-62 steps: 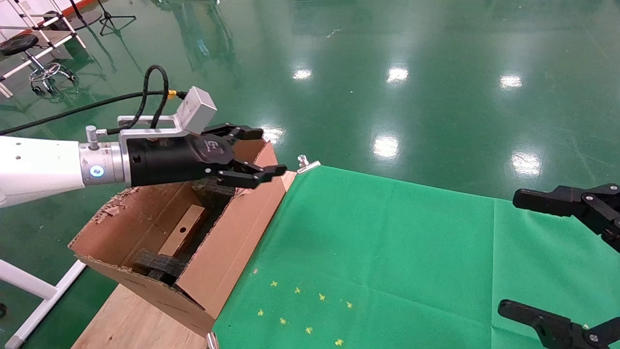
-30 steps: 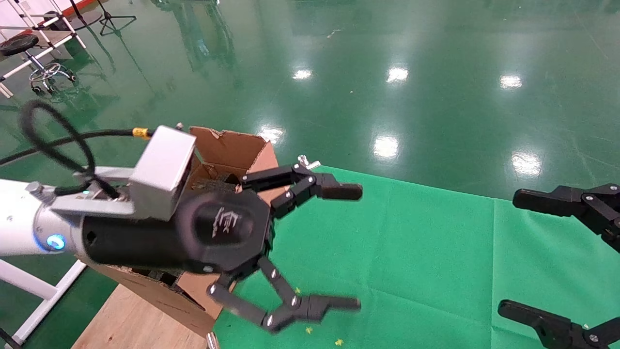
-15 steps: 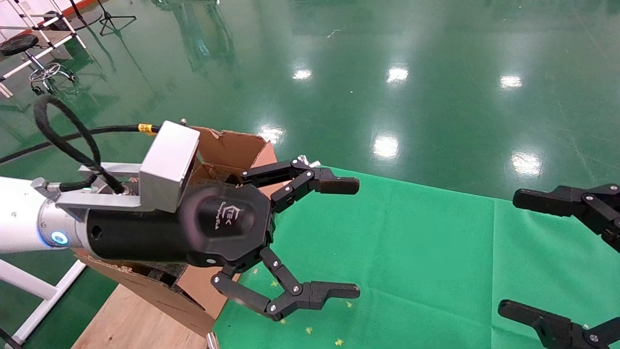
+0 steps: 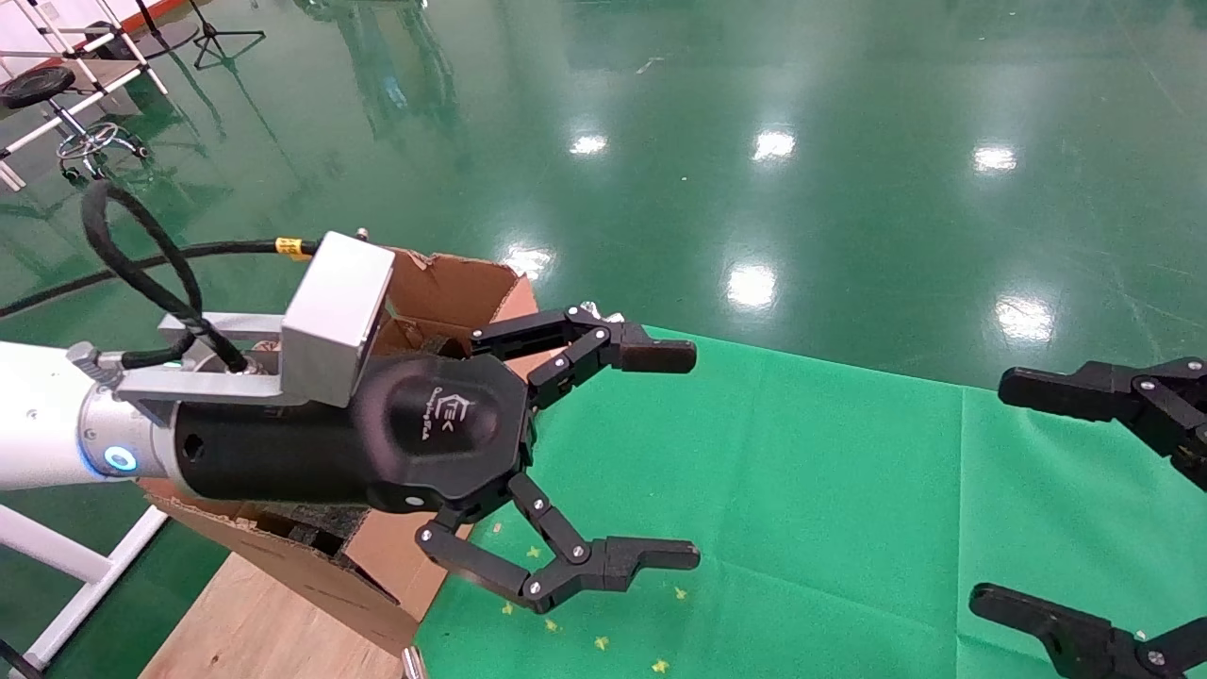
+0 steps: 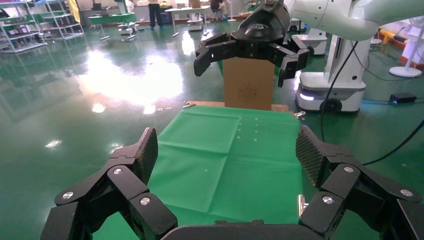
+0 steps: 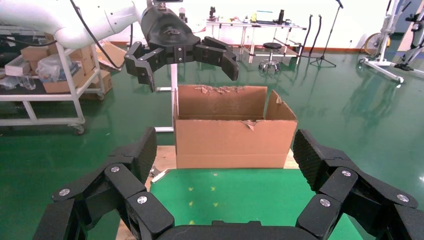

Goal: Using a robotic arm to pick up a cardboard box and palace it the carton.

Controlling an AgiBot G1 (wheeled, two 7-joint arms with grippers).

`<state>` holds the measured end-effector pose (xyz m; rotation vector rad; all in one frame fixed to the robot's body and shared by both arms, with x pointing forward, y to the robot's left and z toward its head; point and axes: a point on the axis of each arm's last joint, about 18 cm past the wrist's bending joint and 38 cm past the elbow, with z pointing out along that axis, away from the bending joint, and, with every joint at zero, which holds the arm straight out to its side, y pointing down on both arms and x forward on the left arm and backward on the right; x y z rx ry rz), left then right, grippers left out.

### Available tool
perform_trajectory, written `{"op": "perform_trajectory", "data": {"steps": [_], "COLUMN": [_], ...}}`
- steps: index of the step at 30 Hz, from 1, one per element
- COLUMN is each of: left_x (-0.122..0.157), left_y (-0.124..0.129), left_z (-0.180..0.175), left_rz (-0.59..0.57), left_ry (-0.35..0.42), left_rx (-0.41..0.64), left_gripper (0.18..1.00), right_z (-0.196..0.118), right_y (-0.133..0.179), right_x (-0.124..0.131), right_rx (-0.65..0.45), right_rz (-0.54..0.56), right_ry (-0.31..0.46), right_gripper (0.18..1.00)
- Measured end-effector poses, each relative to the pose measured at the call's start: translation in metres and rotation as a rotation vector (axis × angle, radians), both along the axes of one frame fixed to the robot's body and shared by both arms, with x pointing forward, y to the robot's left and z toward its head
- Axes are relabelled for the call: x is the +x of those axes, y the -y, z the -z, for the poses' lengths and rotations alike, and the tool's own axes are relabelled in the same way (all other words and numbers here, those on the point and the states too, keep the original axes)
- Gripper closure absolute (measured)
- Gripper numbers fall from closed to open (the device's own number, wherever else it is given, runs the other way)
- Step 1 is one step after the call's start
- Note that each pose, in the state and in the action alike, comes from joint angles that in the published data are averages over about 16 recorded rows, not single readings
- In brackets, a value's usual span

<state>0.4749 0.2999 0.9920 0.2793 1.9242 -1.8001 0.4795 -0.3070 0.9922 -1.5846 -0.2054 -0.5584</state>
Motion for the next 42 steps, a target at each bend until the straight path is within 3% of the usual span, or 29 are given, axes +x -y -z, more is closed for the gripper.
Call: {"op": "perform_trajectory", "data": {"steps": [42], "left_x": [0.0014], "left_y": [-0.0006], "left_z": [-0.0001], "left_rz": [-0.006], "left_ry": [-0.002], "left_rx": [0.001], "left_gripper": [0.184], "right_z": [0.0], "right_y": [0.0], "right_x": [0.0], "right_rx": [0.0], "right_rz": [0.0], "right_ry": [0.0], "right_gripper": [0.178]}}
